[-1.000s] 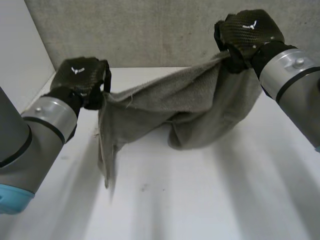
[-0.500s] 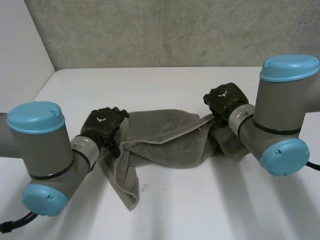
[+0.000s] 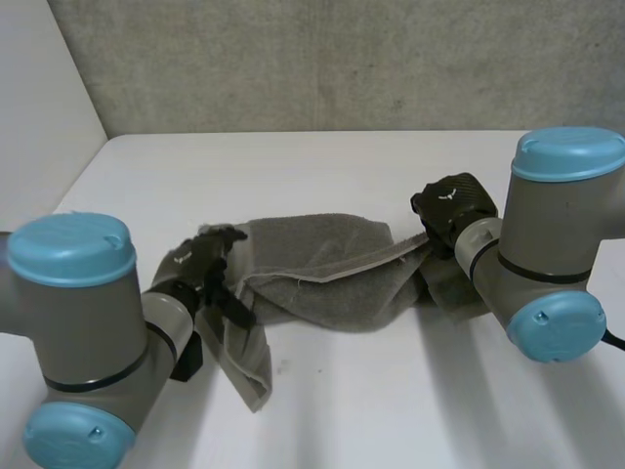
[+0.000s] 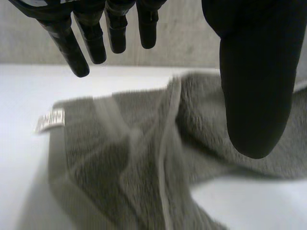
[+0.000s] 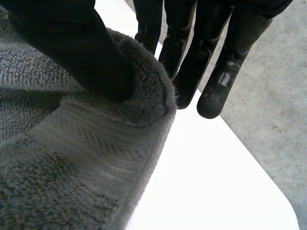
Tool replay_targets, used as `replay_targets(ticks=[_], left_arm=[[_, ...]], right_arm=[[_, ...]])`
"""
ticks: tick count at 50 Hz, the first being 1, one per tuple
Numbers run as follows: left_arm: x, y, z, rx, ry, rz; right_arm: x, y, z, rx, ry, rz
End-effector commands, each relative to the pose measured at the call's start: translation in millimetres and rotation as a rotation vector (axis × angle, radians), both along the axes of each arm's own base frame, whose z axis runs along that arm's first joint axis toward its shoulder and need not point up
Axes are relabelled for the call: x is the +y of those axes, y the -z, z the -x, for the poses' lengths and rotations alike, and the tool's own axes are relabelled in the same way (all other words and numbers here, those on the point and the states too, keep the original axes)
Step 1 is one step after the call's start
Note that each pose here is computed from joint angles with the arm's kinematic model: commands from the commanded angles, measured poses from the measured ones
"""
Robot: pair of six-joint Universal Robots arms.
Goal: Fold the towel.
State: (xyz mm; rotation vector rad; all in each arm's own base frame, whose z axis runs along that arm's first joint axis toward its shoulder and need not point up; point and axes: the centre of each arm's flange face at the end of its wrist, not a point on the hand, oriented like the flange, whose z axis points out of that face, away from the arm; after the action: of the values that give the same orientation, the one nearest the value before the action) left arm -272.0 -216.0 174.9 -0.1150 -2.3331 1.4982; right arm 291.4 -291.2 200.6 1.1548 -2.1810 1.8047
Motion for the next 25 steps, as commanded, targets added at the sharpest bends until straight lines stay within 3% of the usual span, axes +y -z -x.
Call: replay_targets(ticks=[1,10,18,21,25], left_arm=[[-0.9,22.1,-0.6,-0.063,-0.01,-0.057],[-17.5,43.2,2.4,-0.119,-0.033,-0.042],[-18.4,-12.0,-1.3,-0.047,-0.029,0.135],[-13.6,-35.0,-3.8,-0.087,0.012,0.215],[-13.6,-46.1,-15.5,-0.258,0.081,0.295]], right_arm=[[4.4,-4.7,4.5,-0.002,0.003,0.001],[7.3,-5.5,9.6,0.003,0.004,-0.006],[8.6,-11.3,19.2,0.044,0.012,0.001],[6.5,-24.3,33.6,0.111,0.027,0.027],[11.6,-27.6,52.6,0.27,0.008,-0.028]])
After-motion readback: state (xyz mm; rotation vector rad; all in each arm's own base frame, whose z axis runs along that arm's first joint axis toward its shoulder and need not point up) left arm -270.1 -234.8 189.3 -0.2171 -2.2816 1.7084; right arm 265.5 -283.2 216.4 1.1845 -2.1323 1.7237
